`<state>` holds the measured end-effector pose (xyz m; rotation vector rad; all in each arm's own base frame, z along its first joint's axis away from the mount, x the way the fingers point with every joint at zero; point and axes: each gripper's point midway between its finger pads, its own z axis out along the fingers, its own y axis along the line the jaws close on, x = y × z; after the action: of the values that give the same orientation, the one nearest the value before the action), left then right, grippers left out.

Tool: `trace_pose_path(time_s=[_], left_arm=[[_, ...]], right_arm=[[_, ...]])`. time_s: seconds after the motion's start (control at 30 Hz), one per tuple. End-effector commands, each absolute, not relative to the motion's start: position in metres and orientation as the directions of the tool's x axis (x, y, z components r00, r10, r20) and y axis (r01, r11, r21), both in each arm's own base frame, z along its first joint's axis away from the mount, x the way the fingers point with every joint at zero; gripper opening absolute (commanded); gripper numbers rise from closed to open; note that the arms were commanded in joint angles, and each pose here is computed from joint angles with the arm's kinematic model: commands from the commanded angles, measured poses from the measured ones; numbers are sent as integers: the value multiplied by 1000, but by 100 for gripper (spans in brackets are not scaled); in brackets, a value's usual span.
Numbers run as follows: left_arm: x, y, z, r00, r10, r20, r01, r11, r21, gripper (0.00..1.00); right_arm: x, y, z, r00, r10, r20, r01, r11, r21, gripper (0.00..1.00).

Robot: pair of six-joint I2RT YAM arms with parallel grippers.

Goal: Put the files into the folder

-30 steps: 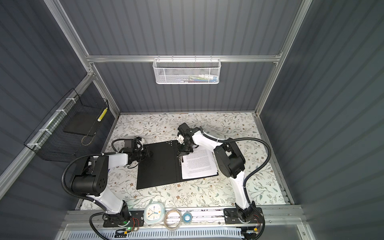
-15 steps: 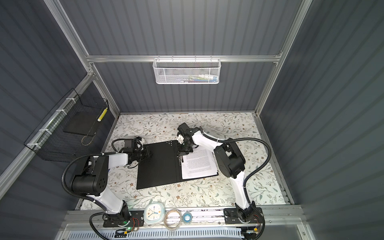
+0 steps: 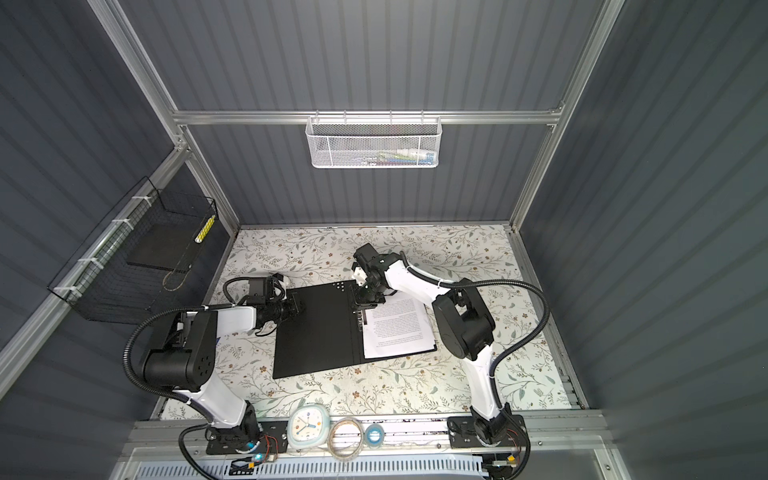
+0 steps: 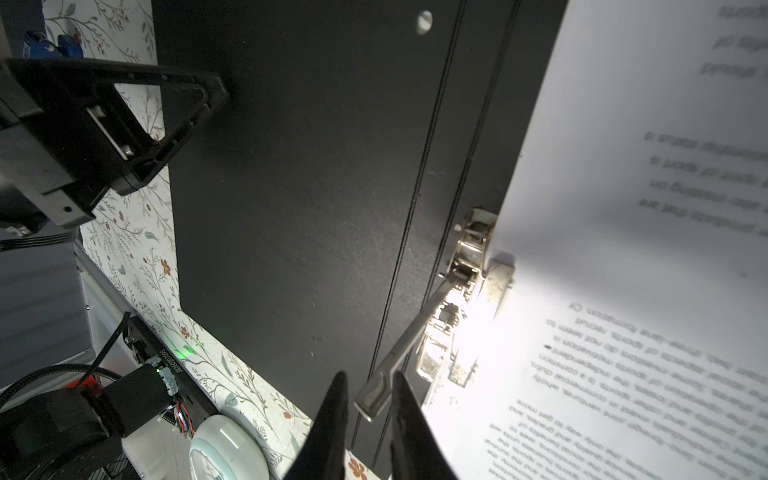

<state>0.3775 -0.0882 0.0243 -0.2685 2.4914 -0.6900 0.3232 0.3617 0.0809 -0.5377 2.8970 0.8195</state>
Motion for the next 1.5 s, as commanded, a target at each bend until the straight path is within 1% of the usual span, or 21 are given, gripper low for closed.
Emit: trace_pose_path(time_s=[0.0,0.1,0.33,0.7,1.2,1.3,1.37,1.47], left_arm=[[344,-77,-18,-900,-311,-305,-150,879,-453,0],[344,-78,-18,-901,-309,-304,-149,879,-453,0],[344,-77,-18,-901,-309,-304,-149,879,-452,0],[343,-77,-18,-902,-308,-303,-151,881,-449,0],[344,-78,-18,-904,-305,-301,-145,879,-454,0],[344,-78,-18,-903,-305,-301,-147,880,-451,0],[344,-78,-18,-903,-305,-302,-146,880,-453,0],[343,-78,-18,-904,-305,-301,-147,880,-452,0]], right_arm=[[317,362,91,-927,-330,-176,-373,787,492,22],[315,362,89,-927,-336,-169,-375,788,488,23],[313,360,89,-920,-352,-171,-390,788,477,19],[309,358,85,-917,-369,-153,-396,790,467,16],[307,354,81,-880,-457,-131,-471,804,363,15],[313,354,88,-882,-444,-160,-471,810,349,17],[316,355,95,-887,-425,-182,-462,811,358,24],[318,356,101,-895,-404,-192,-447,816,366,28]])
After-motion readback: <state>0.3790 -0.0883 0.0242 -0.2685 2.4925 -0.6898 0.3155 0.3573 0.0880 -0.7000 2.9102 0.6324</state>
